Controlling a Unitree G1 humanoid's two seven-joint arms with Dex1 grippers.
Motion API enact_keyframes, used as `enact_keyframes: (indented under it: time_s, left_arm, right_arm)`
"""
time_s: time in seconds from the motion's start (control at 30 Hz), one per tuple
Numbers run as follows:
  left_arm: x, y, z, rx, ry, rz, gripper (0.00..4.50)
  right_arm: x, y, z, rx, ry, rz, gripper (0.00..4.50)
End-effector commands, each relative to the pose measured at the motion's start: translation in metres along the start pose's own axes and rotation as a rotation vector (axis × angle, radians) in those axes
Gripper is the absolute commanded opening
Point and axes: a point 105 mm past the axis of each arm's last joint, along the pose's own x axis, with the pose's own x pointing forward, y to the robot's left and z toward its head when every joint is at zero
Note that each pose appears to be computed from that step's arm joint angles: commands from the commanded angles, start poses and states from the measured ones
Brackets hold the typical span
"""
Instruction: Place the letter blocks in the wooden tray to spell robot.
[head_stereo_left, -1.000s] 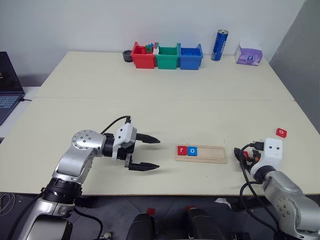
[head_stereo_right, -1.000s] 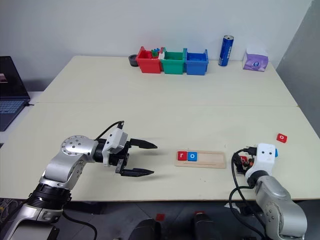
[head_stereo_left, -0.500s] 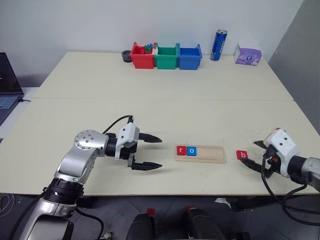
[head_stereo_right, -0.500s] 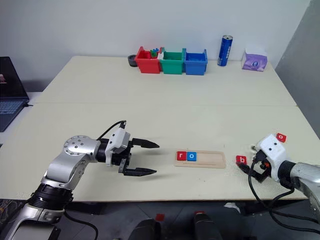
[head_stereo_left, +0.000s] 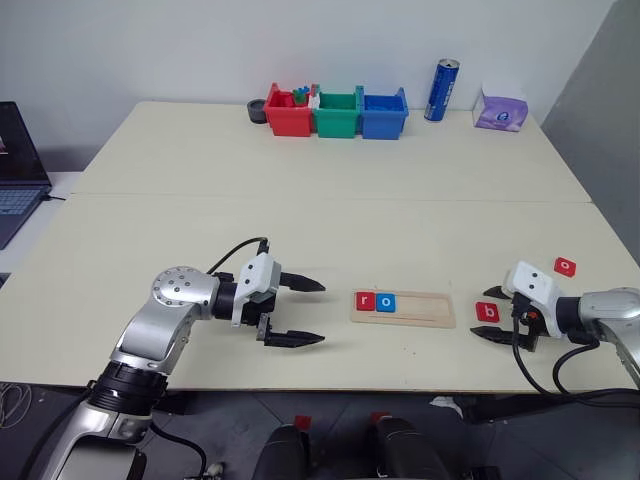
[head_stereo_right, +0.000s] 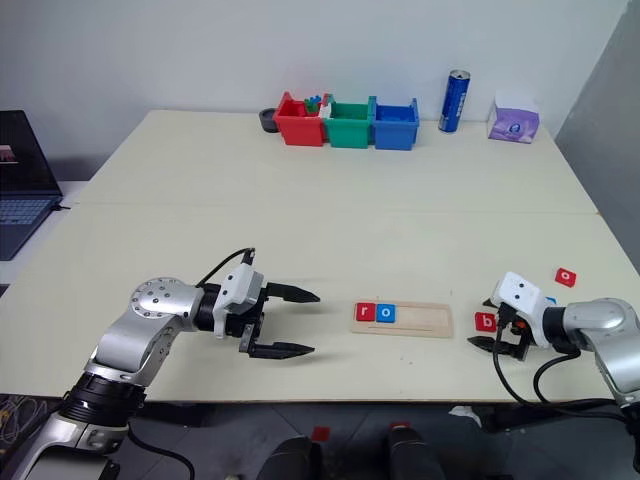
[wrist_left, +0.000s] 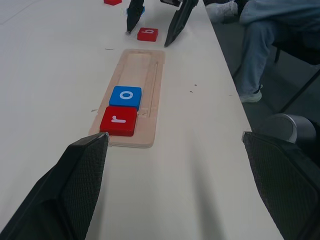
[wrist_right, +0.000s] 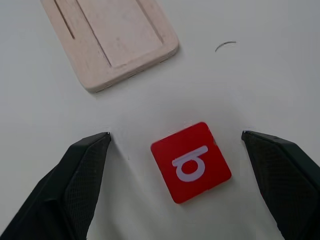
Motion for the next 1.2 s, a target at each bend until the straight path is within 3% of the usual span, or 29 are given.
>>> enact_keyframes:
  time_s: [0.03,0.07,0.17,0.4,0.43,0.6,0.7,0.93,1.2]
  left_arm:
    - [0.0,-0.001,0.011,0.057,-0.004,-0.001,4.5]
    - [0.0,0.0,0.011,0.058,-0.004,0.0,4.5]
    - [0.001,0.002,0.013,0.059,-0.007,0.001,4.5]
    - [-0.001,0.003,0.015,0.059,-0.001,0.01,4.5]
    - [-0.001,0.003,0.015,0.059,0.0,0.012,4.5]
    - [-0.008,0.001,0.009,0.045,0.009,0.03,4.5]
    - [-0.011,-0.001,0.003,0.039,0.018,0.035,4.5]
    - [-0.014,-0.003,-0.006,0.039,0.035,0.045,4.5]
    - [-0.016,-0.005,-0.011,0.043,0.042,0.053,4.5]
  right_arm:
    - [-0.005,-0.003,-0.003,-0.014,0.035,0.021,4.47]
    - [-0.004,-0.004,-0.003,-0.011,0.038,0.023,4.47]
    - [-0.004,-0.004,-0.004,-0.004,0.036,0.024,3.92]
    - [-0.015,-0.008,0.014,-0.034,-0.01,0.005,1.56]
    - [-0.017,-0.008,0.018,-0.042,-0.016,0.008,1.46]
    - [-0.016,0.026,0.071,-0.116,-0.149,0.131,1.47]
    - [-0.002,0.039,0.086,-0.142,-0.17,0.159,1.47]
    - [0.034,0.042,0.098,-0.126,-0.156,0.157,1.47]
    - [0.051,0.039,0.098,-0.152,-0.119,0.16,1.47]
